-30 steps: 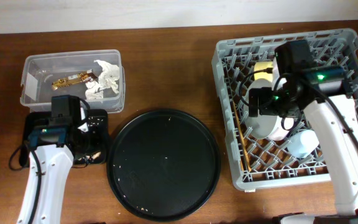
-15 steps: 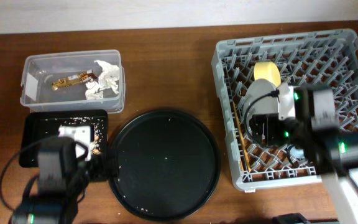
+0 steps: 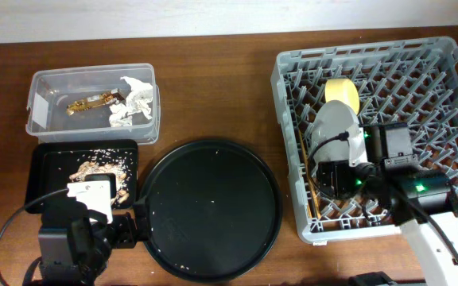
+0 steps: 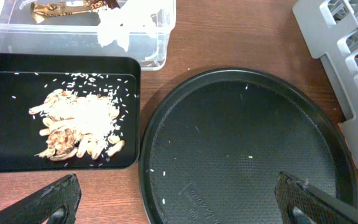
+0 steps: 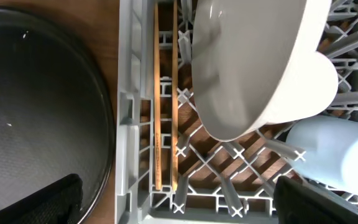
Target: Sort waste into correct bins and load items into the dishwasher rack
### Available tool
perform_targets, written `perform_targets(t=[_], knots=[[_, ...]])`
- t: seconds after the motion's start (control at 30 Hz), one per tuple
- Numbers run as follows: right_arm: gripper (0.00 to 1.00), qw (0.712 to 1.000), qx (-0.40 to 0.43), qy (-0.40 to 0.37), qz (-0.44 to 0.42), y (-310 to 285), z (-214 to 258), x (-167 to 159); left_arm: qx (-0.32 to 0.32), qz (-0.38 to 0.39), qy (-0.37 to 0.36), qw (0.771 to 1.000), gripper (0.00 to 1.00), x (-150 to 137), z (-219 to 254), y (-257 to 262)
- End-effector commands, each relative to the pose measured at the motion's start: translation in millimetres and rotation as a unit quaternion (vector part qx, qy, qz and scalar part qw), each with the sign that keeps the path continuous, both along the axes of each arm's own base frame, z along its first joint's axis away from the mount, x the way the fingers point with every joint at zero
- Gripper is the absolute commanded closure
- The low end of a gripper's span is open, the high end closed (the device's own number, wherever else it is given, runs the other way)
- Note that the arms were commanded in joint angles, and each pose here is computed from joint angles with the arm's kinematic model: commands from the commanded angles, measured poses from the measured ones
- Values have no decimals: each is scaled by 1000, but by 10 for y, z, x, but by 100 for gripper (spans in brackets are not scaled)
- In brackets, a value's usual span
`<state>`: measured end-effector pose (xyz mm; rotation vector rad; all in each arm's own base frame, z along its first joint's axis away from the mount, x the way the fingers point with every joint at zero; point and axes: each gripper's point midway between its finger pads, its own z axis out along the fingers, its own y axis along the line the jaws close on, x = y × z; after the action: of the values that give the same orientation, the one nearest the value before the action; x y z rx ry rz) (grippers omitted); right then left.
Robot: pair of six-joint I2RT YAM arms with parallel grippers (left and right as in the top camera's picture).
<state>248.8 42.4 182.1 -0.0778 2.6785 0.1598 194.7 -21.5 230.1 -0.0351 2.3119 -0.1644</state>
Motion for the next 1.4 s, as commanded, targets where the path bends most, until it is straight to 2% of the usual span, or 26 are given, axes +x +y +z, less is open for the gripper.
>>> perform_targets(t=[0.0,0.07,0.13,0.2,0.3,0.4,0.5,0.57,0.63,0.67,0.73,1.37], knots=[[1,1000,2,-25,-5,-21,115,-37,3,-11,-1,1000,1,-11,-16,-22],[1,996,-6,-89,-13,-77,319,-10,3,-11,-1,1000,1,-11,-16,-22],[1,976,4,-216,-21,-111,550,-14,3,-11,-1,1000,1,-11,-16,-22],[1,945,20,-325,-23,-115,663,-66,3,-11,-1,1000,1,-11,-16,-22],[1,894,37,-447,-26,-134,659,-221,3,-11,-1,1000,1,-11,-16,-22],[1,863,45,-503,-27,-135,578,-233,3,-11,-1,1000,1,-11,-16,-22],[1,818,49,-572,-40,-178,620,-187,3,-11,-1,1000,1,-11,-16,-22],[1,804,51,-591,-43,-182,526,-122,3,-11,-1,1000,1,-11,-16,-22],[1,816,48,-574,-43,-174,282,-65,3,-11,-1,1000,1,-11,-16,-22],[1,843,45,-534,-35,-143,-1,-38,3,-11,-1,1000,1,-11,-16,-22],[1,871,45,-490,-16,-80,-260,-52,3,-11,-1,1000,1,-11,-16,-22],[1,870,46,-491,-12,-68,-253,-54,11,-3,-8,1000,1,-73,-36,19]])
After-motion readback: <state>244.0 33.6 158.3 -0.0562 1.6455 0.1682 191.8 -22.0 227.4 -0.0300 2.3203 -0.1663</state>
